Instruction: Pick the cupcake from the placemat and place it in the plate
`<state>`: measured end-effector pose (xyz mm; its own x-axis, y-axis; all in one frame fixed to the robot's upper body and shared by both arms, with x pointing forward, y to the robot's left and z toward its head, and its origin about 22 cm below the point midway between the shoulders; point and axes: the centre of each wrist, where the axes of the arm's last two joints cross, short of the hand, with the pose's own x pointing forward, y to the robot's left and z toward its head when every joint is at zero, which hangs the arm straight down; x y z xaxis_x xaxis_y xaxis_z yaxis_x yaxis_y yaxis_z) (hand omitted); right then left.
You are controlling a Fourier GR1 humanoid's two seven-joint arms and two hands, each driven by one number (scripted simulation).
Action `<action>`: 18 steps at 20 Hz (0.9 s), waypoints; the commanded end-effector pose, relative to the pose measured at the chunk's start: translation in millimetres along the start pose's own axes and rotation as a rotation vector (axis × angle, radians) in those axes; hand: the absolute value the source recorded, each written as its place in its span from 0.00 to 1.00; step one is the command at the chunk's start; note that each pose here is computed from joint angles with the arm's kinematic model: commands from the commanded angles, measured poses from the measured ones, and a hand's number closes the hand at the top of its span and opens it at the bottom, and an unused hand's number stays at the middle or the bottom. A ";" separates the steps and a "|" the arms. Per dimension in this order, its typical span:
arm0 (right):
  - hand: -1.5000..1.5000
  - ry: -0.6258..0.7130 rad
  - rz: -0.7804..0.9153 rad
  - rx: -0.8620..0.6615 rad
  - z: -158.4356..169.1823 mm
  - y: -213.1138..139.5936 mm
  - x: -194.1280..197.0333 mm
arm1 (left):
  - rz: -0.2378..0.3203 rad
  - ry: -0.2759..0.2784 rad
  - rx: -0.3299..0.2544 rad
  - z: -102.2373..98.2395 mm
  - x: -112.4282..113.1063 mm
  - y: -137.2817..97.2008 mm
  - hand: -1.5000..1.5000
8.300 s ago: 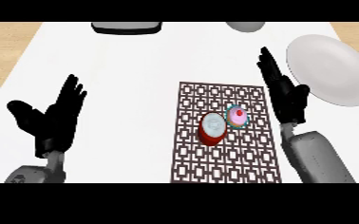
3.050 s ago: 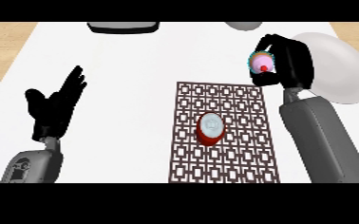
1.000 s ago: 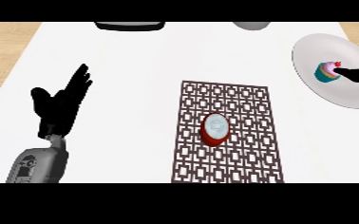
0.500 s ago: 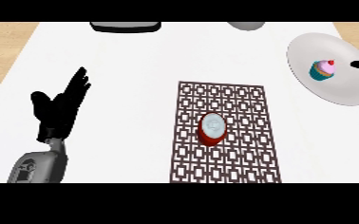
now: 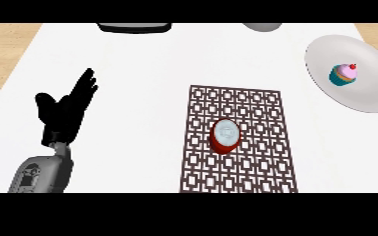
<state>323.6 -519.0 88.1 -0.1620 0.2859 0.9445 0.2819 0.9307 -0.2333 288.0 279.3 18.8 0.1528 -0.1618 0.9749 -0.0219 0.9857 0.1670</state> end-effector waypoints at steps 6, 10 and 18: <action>0.00 -0.012 -0.002 -0.043 16.8 -34.0 2.8 | -0.012 -0.009 -0.014 -1.2 3.2 -7.4 0.50; 0.00 0.013 0.044 -0.071 29.5 -63.1 11.5 | -0.005 -0.013 -0.011 -1.8 4.6 -4.3 0.50; 0.00 0.055 0.116 -0.047 56.1 -64.1 -14.7 | -0.006 -0.030 0.007 3.5 -4.2 0.2 0.50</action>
<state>266.0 -565.0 82.1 -0.1023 0.3546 0.9294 0.3420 0.8899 -0.3019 289.2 275.0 22.1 0.1392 -0.1610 0.9771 -0.0149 0.9862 0.1647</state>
